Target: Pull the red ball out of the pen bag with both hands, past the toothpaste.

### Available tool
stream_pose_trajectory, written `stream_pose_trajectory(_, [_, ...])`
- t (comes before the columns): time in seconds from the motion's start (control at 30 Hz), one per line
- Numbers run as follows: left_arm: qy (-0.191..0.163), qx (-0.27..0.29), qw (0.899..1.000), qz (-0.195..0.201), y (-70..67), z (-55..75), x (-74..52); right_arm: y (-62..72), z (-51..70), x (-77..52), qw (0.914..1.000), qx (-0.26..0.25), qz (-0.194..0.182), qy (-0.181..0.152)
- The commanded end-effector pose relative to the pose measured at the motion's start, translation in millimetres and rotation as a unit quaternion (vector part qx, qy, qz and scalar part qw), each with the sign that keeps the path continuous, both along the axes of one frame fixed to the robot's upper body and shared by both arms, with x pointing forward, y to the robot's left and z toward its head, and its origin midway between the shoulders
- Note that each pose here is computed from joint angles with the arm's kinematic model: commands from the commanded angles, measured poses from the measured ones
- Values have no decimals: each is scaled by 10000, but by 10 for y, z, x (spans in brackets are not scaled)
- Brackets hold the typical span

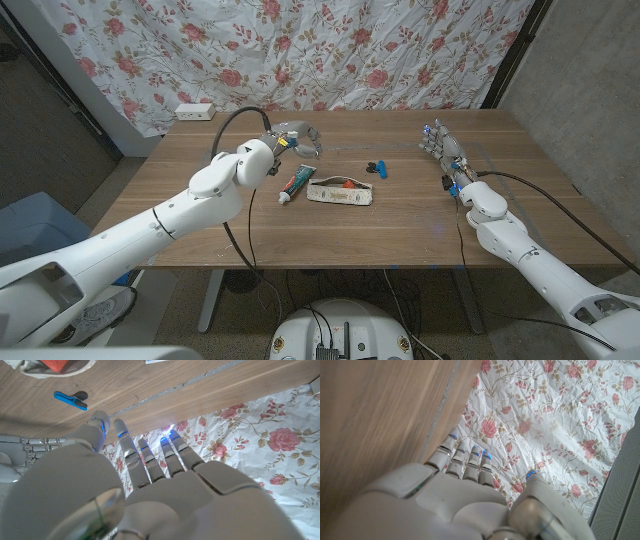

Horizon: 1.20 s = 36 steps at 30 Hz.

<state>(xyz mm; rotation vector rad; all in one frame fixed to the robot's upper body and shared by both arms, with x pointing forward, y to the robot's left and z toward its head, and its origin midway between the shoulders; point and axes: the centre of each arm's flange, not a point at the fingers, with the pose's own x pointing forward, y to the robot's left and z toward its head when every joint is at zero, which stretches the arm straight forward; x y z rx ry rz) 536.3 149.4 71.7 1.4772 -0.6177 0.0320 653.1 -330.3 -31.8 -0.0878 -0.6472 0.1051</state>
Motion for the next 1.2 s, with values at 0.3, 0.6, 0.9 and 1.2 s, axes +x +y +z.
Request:
stream_pose_trajectory(0.3, [-363, 569, 9965, 493, -378, -224, -2, -20, -5, -20, 10000, 21, -56, 51])
stream_pose_trajectory(0.6, [-477, 759, 9939, 648, -507, -295, -1, -33, -10, -25, 10000, 41, -47, 76])
stream_pose_trajectory(0.9, [-636, 799, 9917, 780, -605, -395, 15, -53, -9, -9, 9999, 57, -55, 88])
stream_pose_trajectory(1.2, [-768, 690, 9905, 902, -638, -509, 51, -65, -6, 4, 9999, 62, -49, 115])
